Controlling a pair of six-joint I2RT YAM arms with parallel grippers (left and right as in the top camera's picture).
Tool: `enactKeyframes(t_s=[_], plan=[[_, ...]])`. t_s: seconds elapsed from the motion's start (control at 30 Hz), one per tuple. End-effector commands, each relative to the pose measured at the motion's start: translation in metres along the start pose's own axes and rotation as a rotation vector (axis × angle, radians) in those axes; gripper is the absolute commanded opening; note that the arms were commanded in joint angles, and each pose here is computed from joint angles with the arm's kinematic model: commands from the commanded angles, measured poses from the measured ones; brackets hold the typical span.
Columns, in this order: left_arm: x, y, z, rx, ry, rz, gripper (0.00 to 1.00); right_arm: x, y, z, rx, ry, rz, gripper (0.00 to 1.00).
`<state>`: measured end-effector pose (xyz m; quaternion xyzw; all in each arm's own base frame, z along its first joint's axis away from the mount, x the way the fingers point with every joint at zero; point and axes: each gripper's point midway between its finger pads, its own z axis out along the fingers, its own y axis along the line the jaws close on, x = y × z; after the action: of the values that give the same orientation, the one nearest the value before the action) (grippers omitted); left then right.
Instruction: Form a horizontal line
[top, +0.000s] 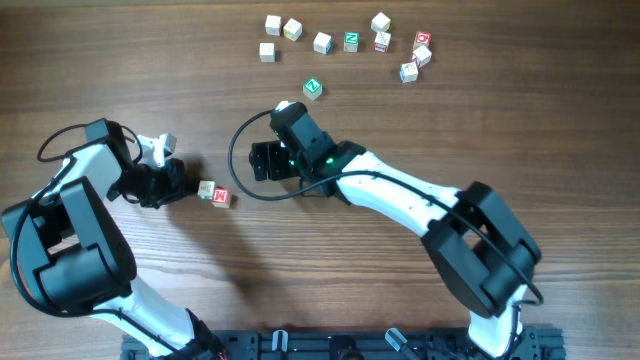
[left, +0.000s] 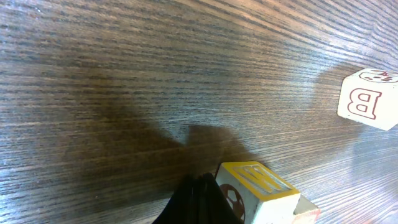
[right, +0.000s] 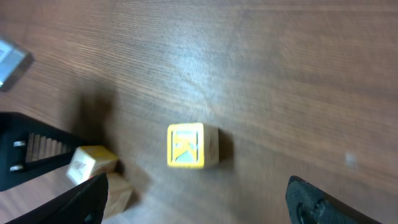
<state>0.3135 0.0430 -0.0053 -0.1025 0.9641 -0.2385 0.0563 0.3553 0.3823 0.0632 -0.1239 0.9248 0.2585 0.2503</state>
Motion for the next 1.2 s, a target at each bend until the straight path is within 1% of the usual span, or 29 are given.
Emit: enactKeyframes(t_s=[0.0,0.1,0.17,0.23,0.3,0.37,0.47,0.57,0.63,0.7,0.8,0.87,0.93,1.03,1.13,1.17], plan=[[0.005,0.006,0.007,-0.028,0.024,0.013,0.05,0.019,-0.008,0.029,0.003,0.036,-0.134,0.92],[0.005,0.006,0.007,-0.028,0.024,0.013,0.05,0.027,-0.007,0.039,0.009,0.041,-0.170,0.92],[0.005,0.006,0.007,-0.028,0.024,0.014,0.05,0.022,-0.008,0.041,0.042,0.004,-0.186,0.91],[0.004,0.006,0.007,-0.028,0.021,0.015,0.05,0.016,-0.003,0.045,0.040,-0.042,-0.219,0.88],[0.004,0.006,0.007,-0.028,0.021,0.015,0.05,0.020,0.001,0.051,0.041,-0.046,-0.240,0.86],[0.004,0.006,0.007,-0.028,0.021,0.015,0.05,0.018,-0.002,0.052,0.076,-0.069,-0.248,0.81],[0.004,0.006,0.007,-0.028,0.021,0.015,0.05,0.005,-0.001,0.053,0.100,-0.140,-0.269,0.72],[0.004,0.005,0.007,-0.019,0.020,0.014,0.05,0.007,-0.003,0.060,0.097,-0.144,-0.269,0.70],[0.004,0.004,0.007,-0.017,0.019,0.014,0.05,0.005,-0.002,0.060,0.093,-0.153,-0.272,0.66],[0.004,0.004,0.007,-0.017,0.019,0.014,0.05,0.005,-0.001,0.060,0.092,-0.153,-0.272,0.61],[0.004,0.004,0.007,-0.017,0.019,0.014,0.05,0.008,-0.001,0.061,0.093,-0.144,-0.274,0.47],[0.004,0.004,0.007,-0.017,0.019,0.014,0.05,0.009,0.000,0.061,0.092,-0.142,-0.277,0.39],[0.004,0.004,0.007,-0.017,0.019,0.014,0.05,0.012,0.004,0.061,0.088,-0.138,-0.281,0.34],[0.004,0.004,0.007,-0.017,0.019,0.014,0.05,0.017,0.013,0.056,0.085,-0.113,-0.261,0.30],[0.004,0.004,0.007,-0.017,0.019,0.015,0.05,0.019,0.021,0.041,0.101,-0.067,-0.195,0.21],[0.004,0.004,0.007,-0.017,0.019,0.015,0.05,0.018,0.022,0.035,0.108,-0.055,-0.155,0.20]])
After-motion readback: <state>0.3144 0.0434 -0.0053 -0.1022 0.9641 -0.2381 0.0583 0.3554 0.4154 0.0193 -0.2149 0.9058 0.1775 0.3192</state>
